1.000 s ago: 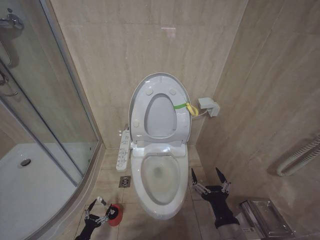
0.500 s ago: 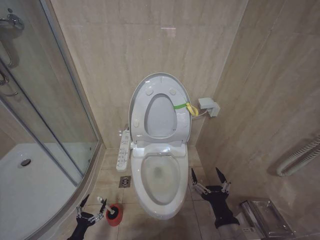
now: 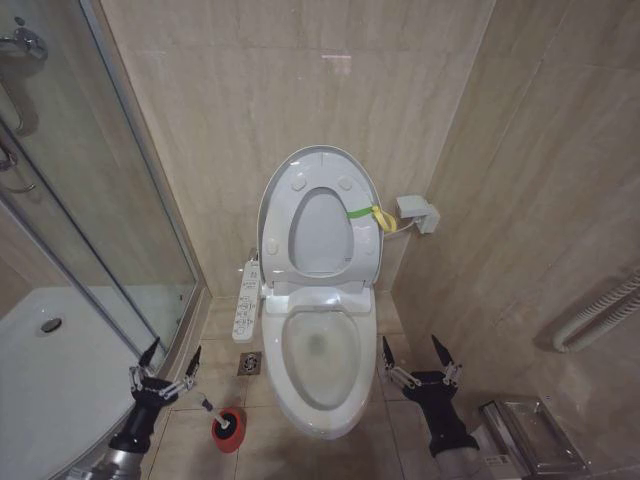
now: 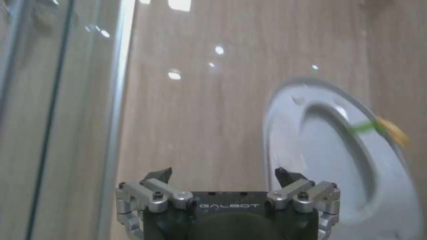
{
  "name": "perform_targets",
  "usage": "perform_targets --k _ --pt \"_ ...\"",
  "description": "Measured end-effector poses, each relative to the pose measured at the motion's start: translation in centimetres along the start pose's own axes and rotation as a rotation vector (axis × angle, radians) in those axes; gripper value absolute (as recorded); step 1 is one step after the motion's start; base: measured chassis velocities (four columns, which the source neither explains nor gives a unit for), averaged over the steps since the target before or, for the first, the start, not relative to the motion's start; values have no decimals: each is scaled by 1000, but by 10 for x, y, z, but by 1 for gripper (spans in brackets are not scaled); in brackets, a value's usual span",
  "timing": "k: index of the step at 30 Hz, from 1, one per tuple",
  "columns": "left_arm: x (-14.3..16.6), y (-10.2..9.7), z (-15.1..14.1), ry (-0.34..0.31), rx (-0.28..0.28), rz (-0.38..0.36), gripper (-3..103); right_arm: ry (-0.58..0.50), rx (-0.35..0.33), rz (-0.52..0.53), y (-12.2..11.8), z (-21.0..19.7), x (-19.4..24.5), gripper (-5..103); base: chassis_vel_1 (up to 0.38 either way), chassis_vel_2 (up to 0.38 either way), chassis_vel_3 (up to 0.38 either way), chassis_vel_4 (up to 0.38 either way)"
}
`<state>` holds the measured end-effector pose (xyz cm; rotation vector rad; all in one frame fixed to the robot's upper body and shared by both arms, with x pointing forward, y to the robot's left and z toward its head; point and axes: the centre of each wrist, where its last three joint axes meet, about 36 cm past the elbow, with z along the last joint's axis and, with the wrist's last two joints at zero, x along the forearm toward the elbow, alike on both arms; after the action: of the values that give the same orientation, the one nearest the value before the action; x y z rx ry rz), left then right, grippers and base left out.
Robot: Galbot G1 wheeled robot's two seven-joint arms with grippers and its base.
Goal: Open the toilet lid, clean the toilet bowl with a toilet brush, close the toilet lid, and flush.
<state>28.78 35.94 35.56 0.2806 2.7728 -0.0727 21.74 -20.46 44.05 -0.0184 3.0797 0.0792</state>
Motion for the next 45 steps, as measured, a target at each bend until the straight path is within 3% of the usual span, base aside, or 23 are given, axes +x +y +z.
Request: perform_targets --k 6,8,10,13,16,19,31,36,41,45 --pt "-23 -13 -50 57 43 -124 100 0 0 0 0 0 0 100 0 0 0 0" --pt "-30 -22 -75 124 74 -165 100 0 0 0 0 0 0 100 0 0 0 0" --pt "-31 -27 -85 143 92 -176 100 0 0 0 0 0 0 100 0 0 0 0" --pt "-36 -46 -119 228 159 -201 100 0 0 0 0 0 0 100 0 0 0 0" --pt "-38 -55 -138 278 164 -191 100 0 0 0 0 0 0 100 0 0 0 0" --pt "-34 -64 -155 362 109 -172 100 0 0 0 0 0 0 100 0 0 0 0" --pt "-25 -72 -162 431 59 -174 100 0 0 0 0 0 0 100 0 0 0 0" --pt "-16 -69 -156 433 -2 -206 100 0 0 0 0 0 0 100 0 0 0 0" --pt "-13 -67 -152 439 -10 -230 100 0 0 0 0 0 0 100 0 0 0 0" --pt "-6 -77 -138 468 -6 -227 100 0 0 0 0 0 0 100 0 0 0 0"
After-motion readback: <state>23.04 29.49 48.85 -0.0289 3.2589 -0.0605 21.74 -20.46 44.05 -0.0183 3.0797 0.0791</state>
